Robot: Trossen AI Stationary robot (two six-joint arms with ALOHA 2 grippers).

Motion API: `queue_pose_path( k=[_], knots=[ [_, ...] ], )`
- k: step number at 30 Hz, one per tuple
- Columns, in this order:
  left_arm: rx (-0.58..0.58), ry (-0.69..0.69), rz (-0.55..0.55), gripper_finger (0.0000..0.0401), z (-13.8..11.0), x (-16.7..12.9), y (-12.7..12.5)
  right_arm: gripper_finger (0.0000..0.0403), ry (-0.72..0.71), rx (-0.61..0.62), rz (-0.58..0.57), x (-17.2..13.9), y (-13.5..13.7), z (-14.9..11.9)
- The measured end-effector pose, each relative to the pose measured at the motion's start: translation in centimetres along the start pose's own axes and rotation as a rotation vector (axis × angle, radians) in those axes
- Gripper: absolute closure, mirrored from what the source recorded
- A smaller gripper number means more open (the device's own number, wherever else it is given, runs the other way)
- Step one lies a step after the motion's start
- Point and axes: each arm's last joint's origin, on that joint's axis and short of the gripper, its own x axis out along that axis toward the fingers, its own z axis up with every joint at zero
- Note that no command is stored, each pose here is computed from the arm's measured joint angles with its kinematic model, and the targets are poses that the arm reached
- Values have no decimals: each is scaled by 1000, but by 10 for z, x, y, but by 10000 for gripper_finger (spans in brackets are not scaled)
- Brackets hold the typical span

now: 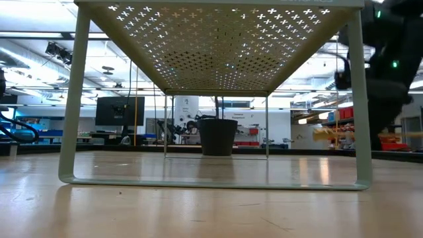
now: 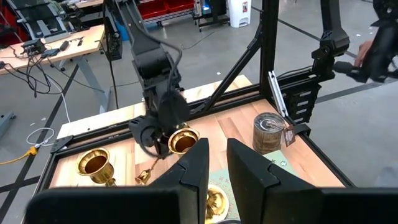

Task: Pick & Place candle stick holders
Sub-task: Align the gold candle holder with the other gold candle holder on the shelf

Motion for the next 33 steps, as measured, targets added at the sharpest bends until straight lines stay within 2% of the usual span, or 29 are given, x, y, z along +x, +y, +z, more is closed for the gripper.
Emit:
queue_pose_path(
  k=[9,22,27,33],
  knots=[
    [-2,16,-3,334,-2,0,0,397,-188,-23,44,-51,10,8],
    [-4,32,-6,334,-3,0,-1,397,-449,-65,193,-111,26,-3],
    [-4,37,-7,334,-4,0,-1,397,-573,-95,326,-127,43,-11],
    [-4,37,-7,334,-4,0,-1,397,-792,-164,452,-151,62,-19]
  ],
)
